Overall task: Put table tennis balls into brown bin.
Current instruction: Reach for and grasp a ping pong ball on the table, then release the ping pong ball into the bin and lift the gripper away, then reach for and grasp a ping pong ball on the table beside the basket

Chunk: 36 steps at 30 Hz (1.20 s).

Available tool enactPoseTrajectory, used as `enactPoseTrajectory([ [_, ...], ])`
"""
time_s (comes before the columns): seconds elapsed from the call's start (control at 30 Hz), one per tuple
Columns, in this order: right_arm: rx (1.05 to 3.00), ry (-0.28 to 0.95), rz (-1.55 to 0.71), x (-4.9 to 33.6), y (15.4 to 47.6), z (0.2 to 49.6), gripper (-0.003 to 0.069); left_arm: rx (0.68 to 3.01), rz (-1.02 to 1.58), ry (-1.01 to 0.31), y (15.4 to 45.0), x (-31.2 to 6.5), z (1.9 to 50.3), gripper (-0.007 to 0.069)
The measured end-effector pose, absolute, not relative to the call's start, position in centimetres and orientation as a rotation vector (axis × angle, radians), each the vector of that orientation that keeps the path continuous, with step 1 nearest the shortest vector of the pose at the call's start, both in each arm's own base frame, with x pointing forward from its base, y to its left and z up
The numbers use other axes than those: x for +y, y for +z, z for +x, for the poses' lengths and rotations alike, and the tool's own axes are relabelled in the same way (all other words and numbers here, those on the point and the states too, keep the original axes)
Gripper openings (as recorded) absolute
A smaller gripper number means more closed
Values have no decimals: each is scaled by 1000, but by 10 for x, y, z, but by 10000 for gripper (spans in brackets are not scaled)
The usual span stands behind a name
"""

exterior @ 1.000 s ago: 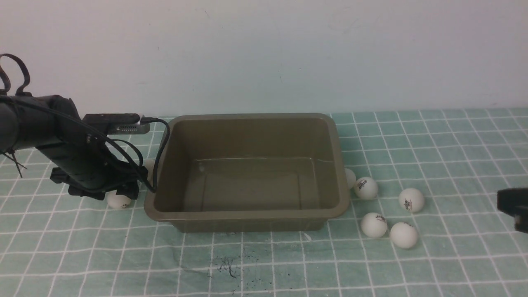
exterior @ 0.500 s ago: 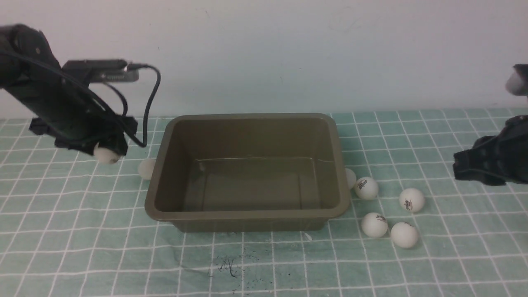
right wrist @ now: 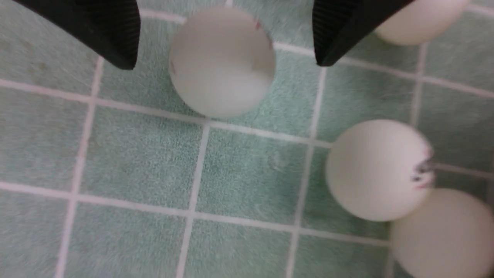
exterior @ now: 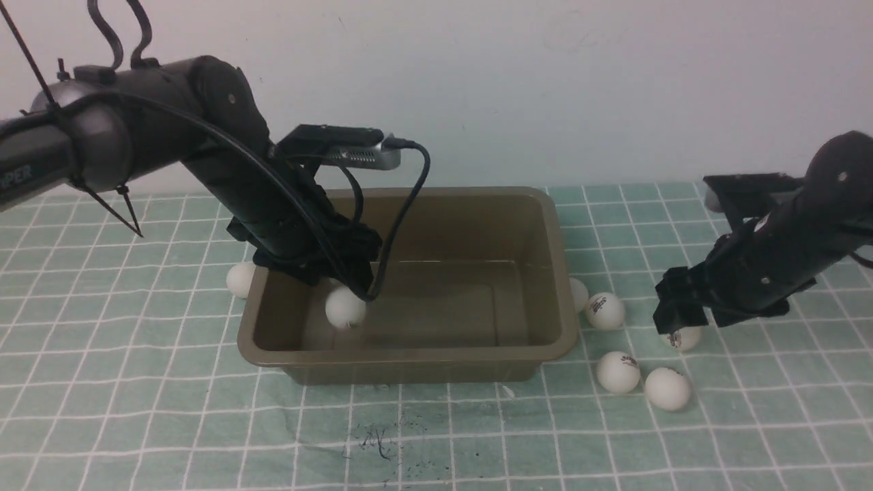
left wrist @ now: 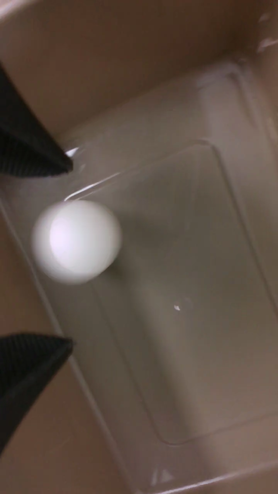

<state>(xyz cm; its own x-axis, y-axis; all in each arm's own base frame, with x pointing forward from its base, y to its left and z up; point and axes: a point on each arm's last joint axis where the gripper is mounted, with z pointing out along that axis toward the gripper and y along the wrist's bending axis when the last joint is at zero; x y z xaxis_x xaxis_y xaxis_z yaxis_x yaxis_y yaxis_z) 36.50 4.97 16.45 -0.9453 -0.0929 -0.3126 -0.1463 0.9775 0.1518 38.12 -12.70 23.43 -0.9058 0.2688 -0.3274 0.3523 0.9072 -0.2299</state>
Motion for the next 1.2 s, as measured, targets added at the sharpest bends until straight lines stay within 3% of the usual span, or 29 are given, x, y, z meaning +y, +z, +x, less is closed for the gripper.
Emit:
enactPoseTrajectory([
  [0.13, 2843, 252, -170, 51, 151, 371, 490, 2768, 457, -384, 259, -114, 389, 515],
  [0.17, 2844, 253, -171, 51, 150, 373, 405, 2753, 437, -354, 272, -105, 392, 463],
  [0.2, 2843, 253, -171, 51, 150, 373, 405, 2756, 429, -354, 273, -103, 392, 452],
  [0.23, 2837, 253, -174, 52, 152, 375, 346, 2742, 393, -321, 286, -90, 395, 374],
  [0.27, 2836, 252, -182, 52, 156, 377, 355, 2733, 366, -302, 294, -80, 396, 291],
  [0.3, 2836, 258, -193, 52, 164, 378, 365, 2717, 301, -266, 304, -58, 399, 164],
  [0.37, 2845, 278, -213, 54, 180, 378, 365, 2708, 220, -233, 309, -33, 401, 60],
  [0.43, 2822, 317, -264, 60, 211, 376, 365, 2723, 124, -209, 304, -4, 405, 13],
  [0.57, 2713, 423, -375, 84, 265, 365, 365, 2782, 42, -208, 279, 19, 415, 6],
  [0.67, 2615, 526, -506, 126, 288, 352, 365, 2848, 54, -257, 238, 21, 430, 70],
  [0.87, 2529, 540, -645, 178, 274, 350, 381, 2866, 36, -357, 189, 13, 449, 345],
  [1.03, 2494, 526, -642, 183, 279, 352, 568, 2833, -25, -398, 164, 12, 460, 540],
  [1.2, 2415, 459, -685, 176, 310, 345, 627, 2845, -41, -404, 149, 11, 463, 561],
])
